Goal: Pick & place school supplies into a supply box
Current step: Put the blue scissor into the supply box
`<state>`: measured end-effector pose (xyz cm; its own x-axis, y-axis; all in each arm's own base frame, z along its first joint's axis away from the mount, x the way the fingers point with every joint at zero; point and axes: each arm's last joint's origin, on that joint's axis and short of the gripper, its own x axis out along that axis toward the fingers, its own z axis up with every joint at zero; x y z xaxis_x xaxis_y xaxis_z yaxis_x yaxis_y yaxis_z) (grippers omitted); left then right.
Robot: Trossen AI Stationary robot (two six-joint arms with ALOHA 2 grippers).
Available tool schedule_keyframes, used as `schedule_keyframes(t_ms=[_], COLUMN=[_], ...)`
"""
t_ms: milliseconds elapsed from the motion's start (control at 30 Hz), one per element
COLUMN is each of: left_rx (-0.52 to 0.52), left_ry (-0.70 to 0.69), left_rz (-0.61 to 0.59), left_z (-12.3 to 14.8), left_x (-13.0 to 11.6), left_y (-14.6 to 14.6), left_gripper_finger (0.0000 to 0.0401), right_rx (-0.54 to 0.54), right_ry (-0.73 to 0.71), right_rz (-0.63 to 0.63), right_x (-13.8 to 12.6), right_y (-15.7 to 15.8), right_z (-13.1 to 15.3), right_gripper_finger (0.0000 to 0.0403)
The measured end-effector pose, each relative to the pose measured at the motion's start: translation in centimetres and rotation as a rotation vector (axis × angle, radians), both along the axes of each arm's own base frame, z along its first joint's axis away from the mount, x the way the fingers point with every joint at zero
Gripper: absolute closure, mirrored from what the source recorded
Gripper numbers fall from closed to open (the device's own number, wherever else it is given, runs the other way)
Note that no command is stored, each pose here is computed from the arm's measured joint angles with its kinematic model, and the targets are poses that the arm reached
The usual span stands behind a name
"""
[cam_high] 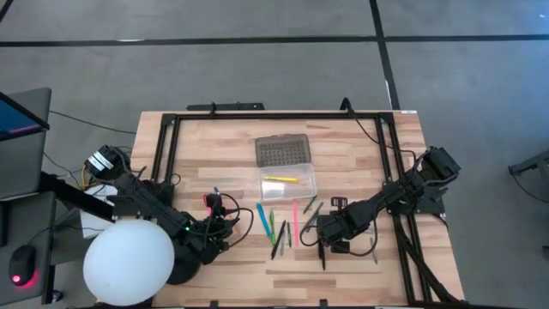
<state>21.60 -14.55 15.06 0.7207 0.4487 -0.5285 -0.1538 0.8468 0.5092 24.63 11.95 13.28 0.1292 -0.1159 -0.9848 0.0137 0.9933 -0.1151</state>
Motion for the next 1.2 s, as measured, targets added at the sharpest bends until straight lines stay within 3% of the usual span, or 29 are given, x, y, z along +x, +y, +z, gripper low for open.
schedule_keyframes(t_ms=[967, 1200], left_rx=[0.001, 0.001], left_ry=[0.002, 0.002], left_rz=[0.001, 0.001], left_z=[-0.01, -0.01], left_x=[-0.02, -0.02], left_y=[0.01, 0.01], left_gripper_finger=[0.0264, 0.0264], right_rx=[0.002, 0.003], right_ry=[-0.001, -0.001], right_rz=[0.0, 0.0], right_x=[0.02, 0.03], right_y=[0.02, 0.03], right_z=[-0.03, -0.02], right_gripper_finger=[0.0306, 0.0336])
